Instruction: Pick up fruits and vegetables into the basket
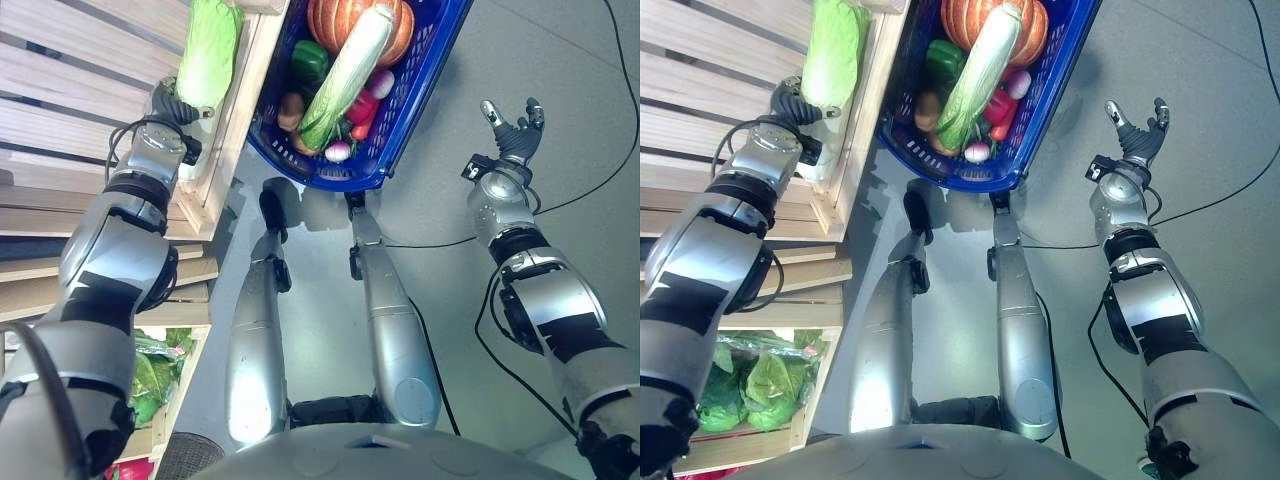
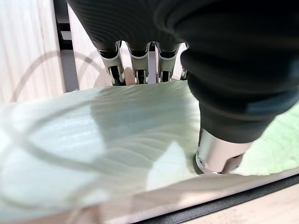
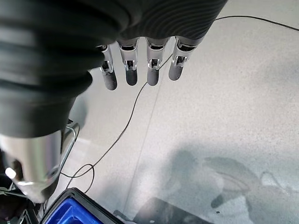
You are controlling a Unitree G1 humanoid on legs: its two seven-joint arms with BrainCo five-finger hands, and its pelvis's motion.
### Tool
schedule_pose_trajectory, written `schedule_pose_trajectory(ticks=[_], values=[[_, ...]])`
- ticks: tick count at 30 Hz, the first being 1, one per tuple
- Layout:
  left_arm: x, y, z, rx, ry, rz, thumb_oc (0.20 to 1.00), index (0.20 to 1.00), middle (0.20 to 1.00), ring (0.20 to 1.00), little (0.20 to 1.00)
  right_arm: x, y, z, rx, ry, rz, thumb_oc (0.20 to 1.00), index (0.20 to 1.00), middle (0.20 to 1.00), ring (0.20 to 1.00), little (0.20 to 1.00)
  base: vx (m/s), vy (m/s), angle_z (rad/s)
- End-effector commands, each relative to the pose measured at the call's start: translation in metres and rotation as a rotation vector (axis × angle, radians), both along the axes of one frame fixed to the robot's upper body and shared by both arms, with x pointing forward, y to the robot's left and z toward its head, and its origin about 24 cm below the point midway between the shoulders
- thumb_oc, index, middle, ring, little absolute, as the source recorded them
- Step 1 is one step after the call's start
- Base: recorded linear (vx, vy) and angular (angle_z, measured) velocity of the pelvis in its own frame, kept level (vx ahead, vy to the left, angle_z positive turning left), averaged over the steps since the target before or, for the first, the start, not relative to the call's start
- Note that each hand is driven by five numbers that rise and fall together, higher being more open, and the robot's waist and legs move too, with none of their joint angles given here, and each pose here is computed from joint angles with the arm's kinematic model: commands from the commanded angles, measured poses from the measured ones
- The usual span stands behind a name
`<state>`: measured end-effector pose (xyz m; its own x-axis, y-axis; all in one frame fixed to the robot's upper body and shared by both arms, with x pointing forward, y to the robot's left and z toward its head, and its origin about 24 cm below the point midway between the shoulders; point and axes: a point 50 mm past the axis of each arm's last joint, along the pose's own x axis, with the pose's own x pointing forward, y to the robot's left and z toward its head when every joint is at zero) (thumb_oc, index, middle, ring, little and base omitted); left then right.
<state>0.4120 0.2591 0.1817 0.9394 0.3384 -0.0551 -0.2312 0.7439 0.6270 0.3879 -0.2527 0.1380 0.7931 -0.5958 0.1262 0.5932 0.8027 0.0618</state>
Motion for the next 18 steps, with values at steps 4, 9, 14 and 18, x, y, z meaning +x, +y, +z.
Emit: schedule_pose_trajectory(ticks=[4,9,14,18], values=[[-0.0162,-0.0054,-0.0729,-0.105,0.253,0.003,0.2,0.2,0.2,0.2,0.2,-0.0035,0.0004,-0.005,0.011,-0.021,-0.013,1.0,1.0,1.0,1.0,1.0,0.0,0.0,0.0],[-0.0166,-0.0066,-0.0751,-0.129,0.254,-0.001,0.2,0.2,0.2,0.2,0.2,-0.0032,0.0013,-0.0054,0.015,-0.018,-0.012,1.0,1.0,1.0,1.0,1.0,0.0,0.0,0.0],[-0.0159,-0.0079,-0.0742,-0.21,0.181,0.015,0.2,0.2,0.2,0.2,0.2,-0.0038,0.0017,-0.0072,0.024,-0.019,-0.004,1.0,1.0,1.0,1.0,1.0,0.0,0.0,0.0],[-0.0153,-0.0042,-0.0661,-0.267,0.031,0.029,0.2,0.2,0.2,0.2,0.2,-0.0052,0.0044,-0.0083,0.025,-0.043,0.027,1.0,1.0,1.0,1.0,1.0,0.0,0.0,0.0]])
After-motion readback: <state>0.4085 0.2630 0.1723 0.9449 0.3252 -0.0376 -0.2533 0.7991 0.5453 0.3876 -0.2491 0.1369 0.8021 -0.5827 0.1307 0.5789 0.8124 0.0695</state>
